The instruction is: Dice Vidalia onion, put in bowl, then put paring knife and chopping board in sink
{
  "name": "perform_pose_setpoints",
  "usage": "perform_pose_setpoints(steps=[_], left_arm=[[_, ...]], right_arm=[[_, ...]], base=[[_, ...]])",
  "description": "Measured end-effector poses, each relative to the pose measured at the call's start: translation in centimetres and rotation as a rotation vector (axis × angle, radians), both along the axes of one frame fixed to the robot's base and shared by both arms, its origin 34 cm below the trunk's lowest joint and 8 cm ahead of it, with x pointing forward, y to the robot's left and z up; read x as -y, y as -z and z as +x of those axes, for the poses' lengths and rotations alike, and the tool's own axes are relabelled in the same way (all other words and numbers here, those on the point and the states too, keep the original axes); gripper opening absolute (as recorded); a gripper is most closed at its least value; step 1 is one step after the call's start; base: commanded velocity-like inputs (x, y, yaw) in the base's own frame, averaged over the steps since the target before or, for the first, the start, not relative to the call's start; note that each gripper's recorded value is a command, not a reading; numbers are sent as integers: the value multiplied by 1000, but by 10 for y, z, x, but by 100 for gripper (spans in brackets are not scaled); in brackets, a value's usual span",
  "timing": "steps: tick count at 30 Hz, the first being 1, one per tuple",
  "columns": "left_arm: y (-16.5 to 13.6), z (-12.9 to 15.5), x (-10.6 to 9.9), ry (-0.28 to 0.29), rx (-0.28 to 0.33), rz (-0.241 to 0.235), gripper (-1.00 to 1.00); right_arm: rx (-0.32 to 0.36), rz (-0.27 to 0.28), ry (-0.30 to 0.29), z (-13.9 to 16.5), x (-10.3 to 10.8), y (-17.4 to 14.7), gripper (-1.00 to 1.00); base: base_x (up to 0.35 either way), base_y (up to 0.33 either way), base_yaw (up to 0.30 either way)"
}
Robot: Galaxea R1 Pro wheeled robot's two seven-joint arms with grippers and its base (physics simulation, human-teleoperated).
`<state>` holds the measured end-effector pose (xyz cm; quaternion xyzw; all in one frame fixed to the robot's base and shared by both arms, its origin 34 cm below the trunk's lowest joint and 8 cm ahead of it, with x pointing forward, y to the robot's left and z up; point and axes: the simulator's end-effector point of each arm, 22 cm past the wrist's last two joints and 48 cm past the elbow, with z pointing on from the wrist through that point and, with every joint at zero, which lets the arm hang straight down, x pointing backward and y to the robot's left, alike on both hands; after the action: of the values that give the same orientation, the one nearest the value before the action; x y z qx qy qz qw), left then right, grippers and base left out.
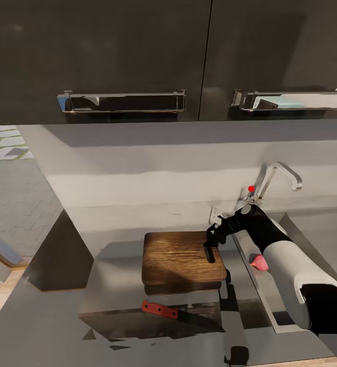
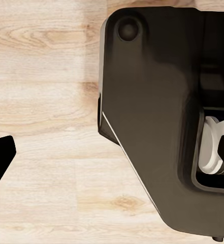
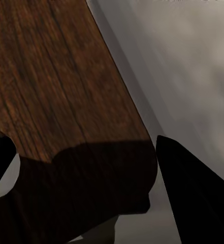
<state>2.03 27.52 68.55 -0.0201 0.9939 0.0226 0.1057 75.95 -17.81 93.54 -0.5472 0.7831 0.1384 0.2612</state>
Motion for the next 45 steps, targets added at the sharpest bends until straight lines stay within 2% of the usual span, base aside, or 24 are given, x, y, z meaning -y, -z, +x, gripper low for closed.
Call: perform_pose_setpoints(steps=[31, 32, 45], left_arm=[[0, 0, 0, 0, 0, 0, 100], [0, 0, 0, 0, 0, 0, 100], [0, 0, 0, 0, 0, 0, 100]], right_arm=[[-3, -1, -2, -1, 1, 0, -100], [-4, -1, -3, -1, 1, 0, 100], [-6, 0, -1, -1, 1, 0, 100]], base=[[0, 0, 0], [0, 0, 0], [0, 0, 0]])
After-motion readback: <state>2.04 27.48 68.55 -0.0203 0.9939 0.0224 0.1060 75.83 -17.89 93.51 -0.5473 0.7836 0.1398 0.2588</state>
